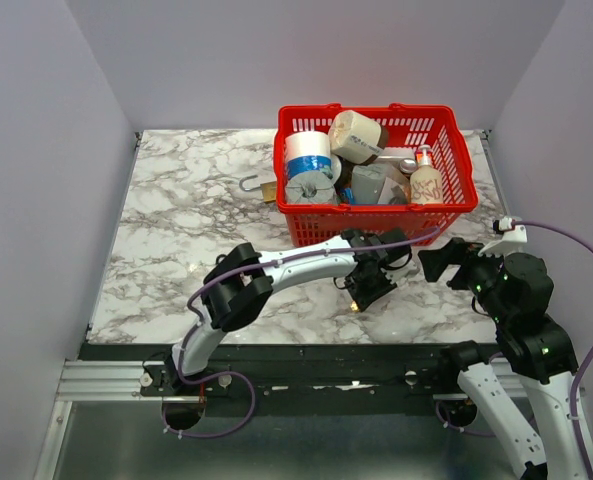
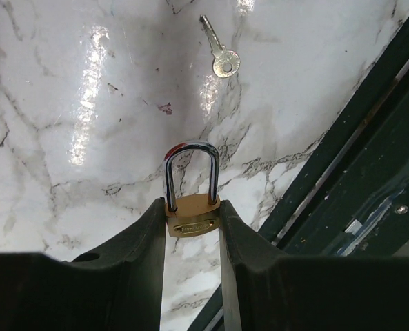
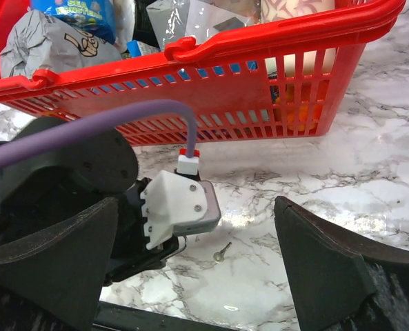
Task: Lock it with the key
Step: Place the lock at the center of the board.
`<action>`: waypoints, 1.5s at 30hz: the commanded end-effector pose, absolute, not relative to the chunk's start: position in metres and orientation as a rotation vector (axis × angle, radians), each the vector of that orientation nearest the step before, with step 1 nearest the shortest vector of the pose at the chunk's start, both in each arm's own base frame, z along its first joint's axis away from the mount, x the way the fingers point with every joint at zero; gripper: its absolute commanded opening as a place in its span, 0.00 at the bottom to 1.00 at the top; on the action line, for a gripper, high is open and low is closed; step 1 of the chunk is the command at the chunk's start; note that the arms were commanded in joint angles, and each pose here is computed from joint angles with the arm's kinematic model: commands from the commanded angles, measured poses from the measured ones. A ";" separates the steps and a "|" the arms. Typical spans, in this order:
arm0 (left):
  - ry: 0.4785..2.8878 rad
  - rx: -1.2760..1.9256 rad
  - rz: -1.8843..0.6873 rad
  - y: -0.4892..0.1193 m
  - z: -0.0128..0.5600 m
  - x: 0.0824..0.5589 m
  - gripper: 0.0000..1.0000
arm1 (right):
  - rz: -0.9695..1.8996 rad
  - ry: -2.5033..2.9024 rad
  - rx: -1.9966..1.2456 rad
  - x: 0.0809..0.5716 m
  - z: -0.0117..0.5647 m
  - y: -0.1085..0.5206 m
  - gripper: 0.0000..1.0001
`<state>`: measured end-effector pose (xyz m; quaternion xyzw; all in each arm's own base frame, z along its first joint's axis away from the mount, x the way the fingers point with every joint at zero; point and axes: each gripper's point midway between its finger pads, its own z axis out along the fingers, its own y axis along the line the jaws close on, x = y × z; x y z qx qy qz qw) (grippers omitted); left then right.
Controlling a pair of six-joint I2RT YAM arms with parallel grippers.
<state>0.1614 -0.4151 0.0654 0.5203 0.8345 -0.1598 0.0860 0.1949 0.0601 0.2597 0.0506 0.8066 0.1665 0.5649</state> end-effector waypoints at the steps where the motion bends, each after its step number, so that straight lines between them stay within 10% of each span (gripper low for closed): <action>1: 2.509 1.606 -0.485 -0.419 0.062 0.156 0.06 | 0.364 1.880 0.122 0.195 0.269 0.055 1.00; 21: 2.554 1.605 -0.449 -0.428 0.024 0.168 0.12 | 0.387 1.897 0.116 0.196 0.265 0.059 1.00; 45: 2.527 1.356 -0.522 -0.439 0.064 0.191 0.59 | 0.412 1.915 0.086 0.197 0.262 0.065 1.00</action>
